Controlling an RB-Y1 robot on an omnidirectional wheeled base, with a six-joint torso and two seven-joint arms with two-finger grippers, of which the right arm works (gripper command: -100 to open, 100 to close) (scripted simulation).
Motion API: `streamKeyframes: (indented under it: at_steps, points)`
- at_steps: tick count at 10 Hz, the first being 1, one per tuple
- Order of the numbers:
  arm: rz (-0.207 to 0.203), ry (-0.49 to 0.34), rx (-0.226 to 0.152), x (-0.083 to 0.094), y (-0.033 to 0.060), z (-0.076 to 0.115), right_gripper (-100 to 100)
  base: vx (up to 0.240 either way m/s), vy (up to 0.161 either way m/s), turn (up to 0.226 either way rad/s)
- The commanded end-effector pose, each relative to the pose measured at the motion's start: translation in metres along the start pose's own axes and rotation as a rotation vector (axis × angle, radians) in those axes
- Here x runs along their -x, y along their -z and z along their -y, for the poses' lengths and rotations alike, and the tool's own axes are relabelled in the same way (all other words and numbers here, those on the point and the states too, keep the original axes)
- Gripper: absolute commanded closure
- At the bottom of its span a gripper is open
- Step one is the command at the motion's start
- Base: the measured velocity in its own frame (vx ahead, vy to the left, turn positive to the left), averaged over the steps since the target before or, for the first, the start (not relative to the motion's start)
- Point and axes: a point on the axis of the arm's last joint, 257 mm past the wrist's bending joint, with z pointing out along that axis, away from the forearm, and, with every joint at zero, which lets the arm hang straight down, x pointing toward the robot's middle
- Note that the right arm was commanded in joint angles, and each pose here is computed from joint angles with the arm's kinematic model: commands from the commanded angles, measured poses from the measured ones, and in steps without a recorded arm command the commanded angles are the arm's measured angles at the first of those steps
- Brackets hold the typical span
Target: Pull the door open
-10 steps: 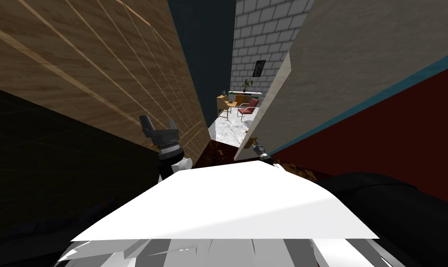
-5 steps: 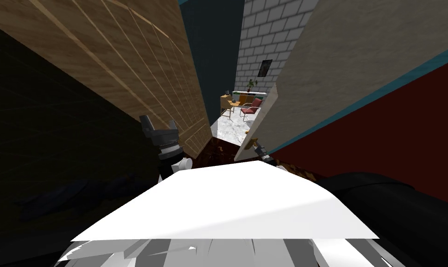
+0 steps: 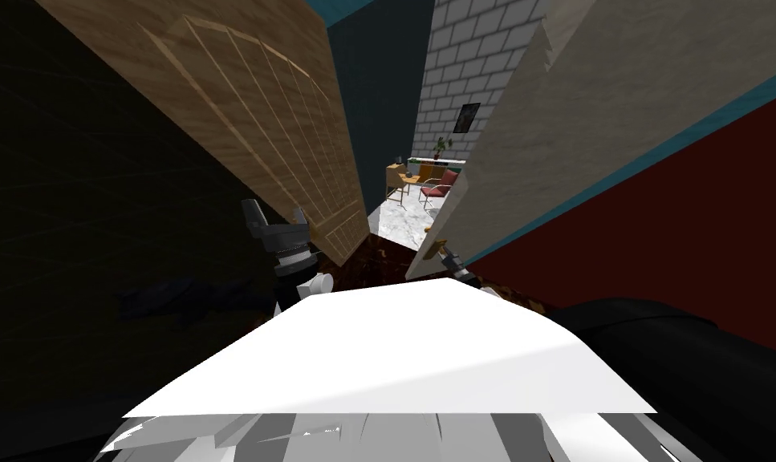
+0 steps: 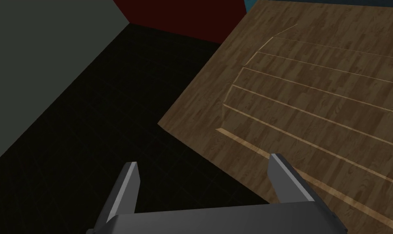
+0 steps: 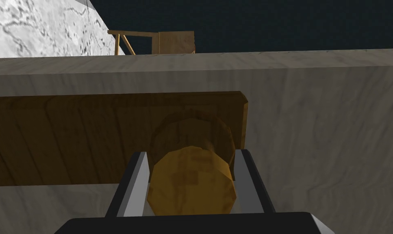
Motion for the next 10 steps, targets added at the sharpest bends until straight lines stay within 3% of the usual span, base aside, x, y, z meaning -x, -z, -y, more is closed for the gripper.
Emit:
streamKeyframes:
  at_steps: [1,10]
  points:
    - [-0.007,0.004,-0.002,0.0034,0.0045,-0.0008,100,-0.193,-0.083,0.135]
    - [-0.065,0.003,-0.004,0.0015,0.0144,0.0002,100,-0.186,-0.077,0.109]
